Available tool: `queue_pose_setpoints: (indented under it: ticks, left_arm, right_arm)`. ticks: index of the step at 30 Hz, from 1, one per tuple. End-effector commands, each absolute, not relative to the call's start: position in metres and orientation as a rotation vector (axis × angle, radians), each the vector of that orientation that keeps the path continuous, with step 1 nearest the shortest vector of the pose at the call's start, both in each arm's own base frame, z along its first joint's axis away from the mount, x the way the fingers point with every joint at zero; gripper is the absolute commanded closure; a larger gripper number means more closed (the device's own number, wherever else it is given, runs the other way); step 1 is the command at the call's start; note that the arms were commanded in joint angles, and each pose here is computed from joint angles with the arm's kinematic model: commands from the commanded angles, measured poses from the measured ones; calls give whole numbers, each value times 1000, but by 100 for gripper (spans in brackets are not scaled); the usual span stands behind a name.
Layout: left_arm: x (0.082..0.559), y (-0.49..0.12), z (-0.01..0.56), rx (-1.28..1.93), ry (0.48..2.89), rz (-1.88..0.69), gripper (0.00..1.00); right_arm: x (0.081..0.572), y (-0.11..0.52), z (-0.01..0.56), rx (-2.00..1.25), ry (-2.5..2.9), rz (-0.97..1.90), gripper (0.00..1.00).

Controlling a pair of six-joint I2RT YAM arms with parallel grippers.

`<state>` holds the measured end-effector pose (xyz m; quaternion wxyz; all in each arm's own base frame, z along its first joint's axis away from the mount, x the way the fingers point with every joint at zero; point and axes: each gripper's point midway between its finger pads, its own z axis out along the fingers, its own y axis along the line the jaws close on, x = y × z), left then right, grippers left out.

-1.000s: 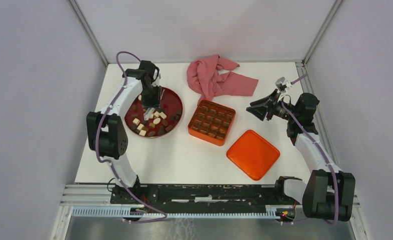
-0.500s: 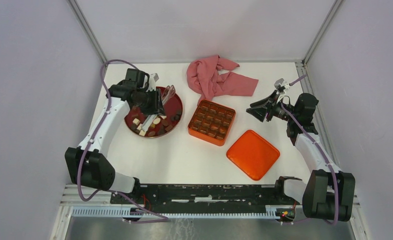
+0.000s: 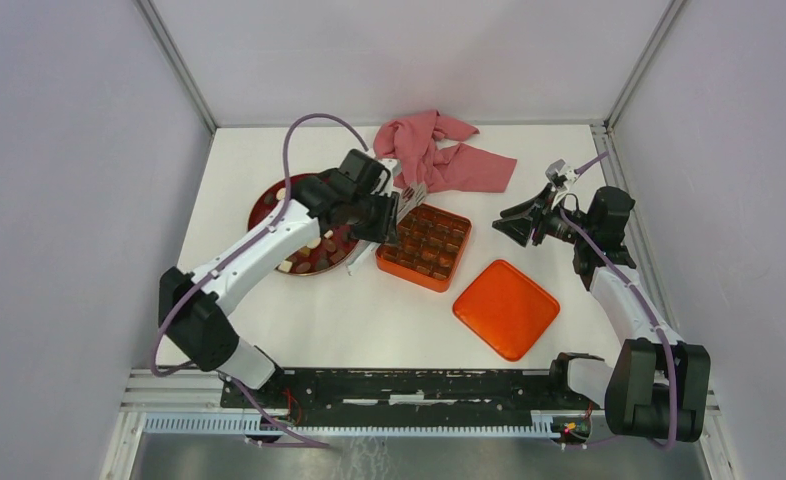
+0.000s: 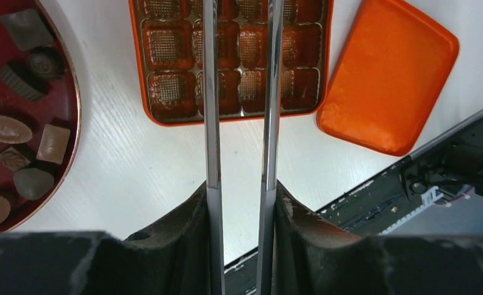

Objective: Pack the chocolate
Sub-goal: Place the fake chocolate in the packing box.

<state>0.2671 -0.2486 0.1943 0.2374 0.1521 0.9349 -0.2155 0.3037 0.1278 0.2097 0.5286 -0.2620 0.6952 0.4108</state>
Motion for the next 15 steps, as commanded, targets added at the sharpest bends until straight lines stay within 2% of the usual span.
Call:
queue_pose_setpoints:
  ticks: [1,7,15]
  left_arm:
    - [294,-263,191,347,2526,-460,98]
    - [304,-260,174,372,2559,-321,98]
    - [308,-261,158,402,2593,-273,98]
  right_arm:
    - [312,125,224,-658,1617,928,52]
    - [313,125,223,-656,1622,930,52]
    - [314,124,221,-654,1628,926,52]
